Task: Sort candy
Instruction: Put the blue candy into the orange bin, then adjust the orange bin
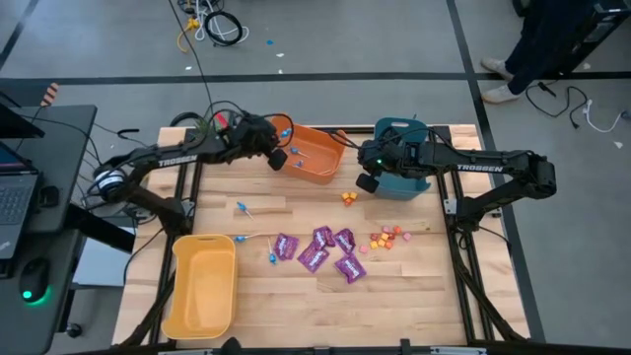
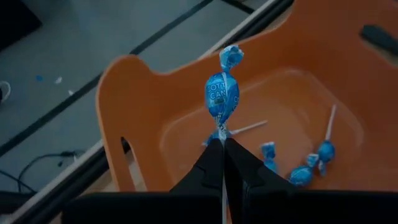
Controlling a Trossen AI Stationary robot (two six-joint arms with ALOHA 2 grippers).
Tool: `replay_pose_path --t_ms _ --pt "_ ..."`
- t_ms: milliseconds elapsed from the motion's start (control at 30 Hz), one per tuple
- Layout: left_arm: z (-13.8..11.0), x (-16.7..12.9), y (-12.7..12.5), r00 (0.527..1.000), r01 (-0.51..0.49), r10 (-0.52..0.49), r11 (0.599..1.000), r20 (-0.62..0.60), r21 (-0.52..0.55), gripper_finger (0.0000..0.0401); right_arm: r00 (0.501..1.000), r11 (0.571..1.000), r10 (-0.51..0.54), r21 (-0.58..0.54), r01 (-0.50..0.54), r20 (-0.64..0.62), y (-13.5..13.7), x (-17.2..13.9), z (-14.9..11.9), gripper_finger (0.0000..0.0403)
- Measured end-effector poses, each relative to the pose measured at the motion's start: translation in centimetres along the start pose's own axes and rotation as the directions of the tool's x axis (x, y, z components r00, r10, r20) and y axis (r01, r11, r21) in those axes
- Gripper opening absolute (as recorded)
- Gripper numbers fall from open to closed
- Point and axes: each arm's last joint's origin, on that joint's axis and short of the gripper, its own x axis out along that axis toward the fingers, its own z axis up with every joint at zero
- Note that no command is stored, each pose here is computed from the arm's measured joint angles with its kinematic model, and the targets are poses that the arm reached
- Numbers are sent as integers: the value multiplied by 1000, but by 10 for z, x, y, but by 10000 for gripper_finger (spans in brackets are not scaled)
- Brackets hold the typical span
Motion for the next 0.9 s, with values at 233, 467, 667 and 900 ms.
replay_pose_path --t_ms 233,467,667,900 --pt "-5 12 1 999 16 -16 1000 -42 -4 2 1000 1000 0 0 0 0 0 0 0 87" --pt "-8 15 0 998 13 -14 1000 -65 -24 30 1000 1000 0 0 0 0 0 0 0 87" --pt "-9 15 0 998 13 -16 999 -66 -46 50 1000 1000 0 6 0 0 0 0 0 87" --pt "-8 15 -1 997 49 -52 997 -63 -55 69 998 998 52 26 -53 24 3 3 3 87"
